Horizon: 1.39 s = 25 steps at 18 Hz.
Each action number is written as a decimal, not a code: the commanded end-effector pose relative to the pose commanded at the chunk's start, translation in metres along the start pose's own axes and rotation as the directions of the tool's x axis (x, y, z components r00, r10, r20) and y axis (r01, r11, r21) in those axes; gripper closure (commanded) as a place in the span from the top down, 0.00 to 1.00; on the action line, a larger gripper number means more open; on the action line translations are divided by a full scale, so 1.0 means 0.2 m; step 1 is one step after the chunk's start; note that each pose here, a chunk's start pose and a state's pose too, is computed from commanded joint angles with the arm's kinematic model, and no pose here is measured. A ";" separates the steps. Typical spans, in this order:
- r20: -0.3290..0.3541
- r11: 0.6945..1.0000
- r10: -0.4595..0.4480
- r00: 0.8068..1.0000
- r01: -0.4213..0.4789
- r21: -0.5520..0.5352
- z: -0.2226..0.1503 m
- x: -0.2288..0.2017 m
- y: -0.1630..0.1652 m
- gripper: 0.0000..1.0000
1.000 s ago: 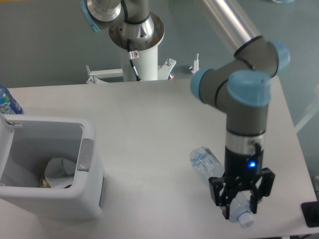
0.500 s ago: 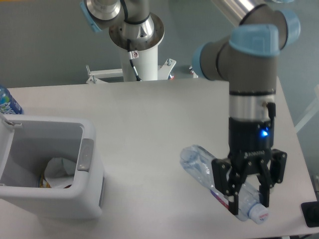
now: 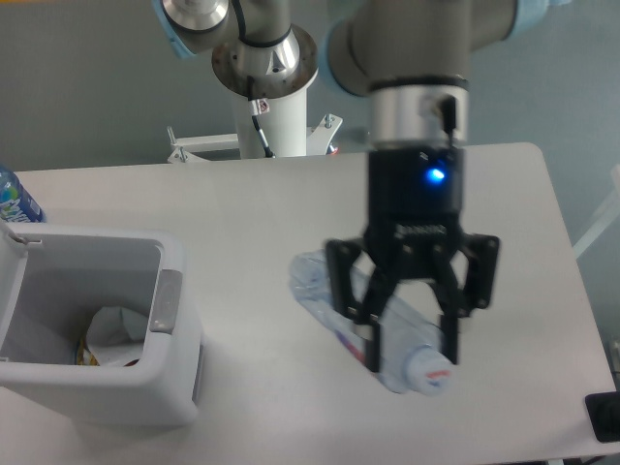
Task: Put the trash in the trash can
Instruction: 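Carry the held bottle over the trash bin, then lower the bottle into the bin and open the gripper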
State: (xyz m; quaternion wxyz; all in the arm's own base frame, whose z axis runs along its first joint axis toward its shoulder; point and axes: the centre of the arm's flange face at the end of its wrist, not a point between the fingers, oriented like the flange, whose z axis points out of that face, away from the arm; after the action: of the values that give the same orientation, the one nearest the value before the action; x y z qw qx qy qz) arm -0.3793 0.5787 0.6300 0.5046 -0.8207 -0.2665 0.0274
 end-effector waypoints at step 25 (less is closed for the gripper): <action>-0.146 0.995 0.070 0.987 -0.079 -0.055 -0.03 0.60 0.20 0.24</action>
State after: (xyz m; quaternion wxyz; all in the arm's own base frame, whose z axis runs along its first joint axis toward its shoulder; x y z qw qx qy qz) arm -0.2583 0.6169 0.6266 0.4959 -0.8450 -0.1991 -0.0210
